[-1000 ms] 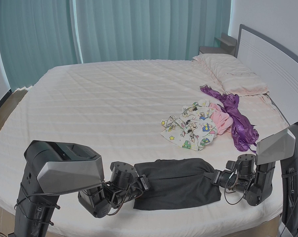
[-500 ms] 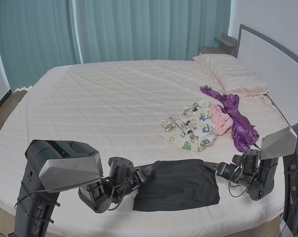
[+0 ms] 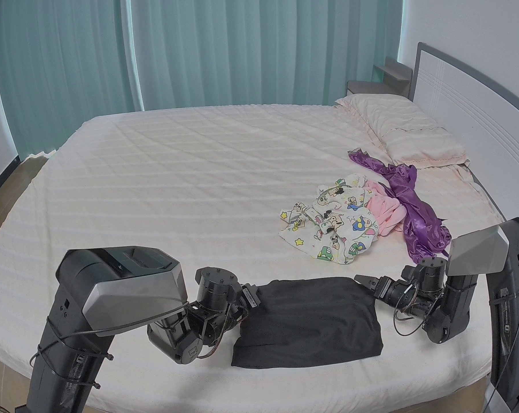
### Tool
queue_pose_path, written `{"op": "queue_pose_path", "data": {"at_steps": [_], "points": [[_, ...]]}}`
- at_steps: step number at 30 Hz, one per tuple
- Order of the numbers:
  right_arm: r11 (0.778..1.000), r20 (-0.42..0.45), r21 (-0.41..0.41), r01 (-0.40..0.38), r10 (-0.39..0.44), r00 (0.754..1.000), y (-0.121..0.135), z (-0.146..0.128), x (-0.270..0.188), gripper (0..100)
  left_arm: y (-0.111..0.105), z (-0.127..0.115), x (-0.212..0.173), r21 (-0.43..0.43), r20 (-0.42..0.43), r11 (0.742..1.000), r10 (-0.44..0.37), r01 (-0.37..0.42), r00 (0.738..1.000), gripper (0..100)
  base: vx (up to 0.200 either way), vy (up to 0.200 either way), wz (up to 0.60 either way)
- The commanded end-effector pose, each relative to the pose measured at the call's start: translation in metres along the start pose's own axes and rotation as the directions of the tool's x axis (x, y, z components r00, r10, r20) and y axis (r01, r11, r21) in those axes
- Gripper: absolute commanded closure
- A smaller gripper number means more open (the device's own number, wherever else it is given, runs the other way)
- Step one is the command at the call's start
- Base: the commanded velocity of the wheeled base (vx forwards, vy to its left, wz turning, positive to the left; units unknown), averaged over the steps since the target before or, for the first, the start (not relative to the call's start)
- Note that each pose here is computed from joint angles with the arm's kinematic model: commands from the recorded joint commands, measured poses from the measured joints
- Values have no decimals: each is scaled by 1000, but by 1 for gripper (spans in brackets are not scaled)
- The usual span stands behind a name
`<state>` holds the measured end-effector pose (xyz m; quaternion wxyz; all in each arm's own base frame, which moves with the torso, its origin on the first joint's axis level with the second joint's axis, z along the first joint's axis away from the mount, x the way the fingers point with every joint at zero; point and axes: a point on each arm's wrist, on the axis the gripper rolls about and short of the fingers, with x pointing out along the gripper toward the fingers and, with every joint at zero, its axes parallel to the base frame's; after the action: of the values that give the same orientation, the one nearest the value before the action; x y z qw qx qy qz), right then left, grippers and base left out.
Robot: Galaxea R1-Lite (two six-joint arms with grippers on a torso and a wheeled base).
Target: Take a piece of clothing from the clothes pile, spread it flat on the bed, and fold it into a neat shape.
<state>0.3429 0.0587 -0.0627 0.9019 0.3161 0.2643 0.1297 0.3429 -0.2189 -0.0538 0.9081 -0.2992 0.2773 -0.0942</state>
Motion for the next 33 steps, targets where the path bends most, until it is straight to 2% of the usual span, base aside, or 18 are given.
{"op": "queue_pose_path", "data": {"at_steps": [1, 9, 11, 12, 17, 24, 26, 29, 33], "points": [[1000, -9, 10, -8, 9, 1000, 3, 0, 10, 0, 4, -2, 7, -3, 19, 1000, 14, -14, 1000, 100, 0, 0, 0], [999, -44, 50, -16, 18, 999, 12, 0, 33, 0, 3, -2, 7, -9, 33, 1000, 17, -16, 999, 100, 0, 0, 0], [997, -94, 77, 6, 1, 996, 20, -2, 38, 0, 3, -2, 7, -11, 33, 1000, 19, -18, 999, 100, 0, 0, 0], [997, -102, 80, 11, -3, 995, 22, -1, 37, 100, 3, -2, 7, -11, 33, 1000, 19, -18, 999, 100, 0, 0, 0], [996, -106, 85, 15, -6, 994, 25, 2, 37, 100, 4, -2, 6, -13, 32, 1000, 20, -19, 999, 100, 0, 0, 0], [990, -49, 142, 18, -12, 999, 24, 13, 39, 100, 5, -2, 6, -13, 36, 1000, 28, -28, 999, 100, 0, 0, 0], [990, 8, 138, 12, -13, 1000, 23, 17, 40, 100, 5, -2, 6, -18, 64, 999, 37, -35, 997, 100, 0, 0, 0], [992, 42, 129, -10, 5, 999, 21, 15, 39, 100, 6, -3, 8, -18, 78, 999, 31, -30, 996, 100, 0, 0, 0], [992, 35, 127, -2, -3, 999, 18, 12, 38, 100, 7, -4, 8, -19, 77, 999, 32, -31, 997, 100, 0, 0, 0]]}}
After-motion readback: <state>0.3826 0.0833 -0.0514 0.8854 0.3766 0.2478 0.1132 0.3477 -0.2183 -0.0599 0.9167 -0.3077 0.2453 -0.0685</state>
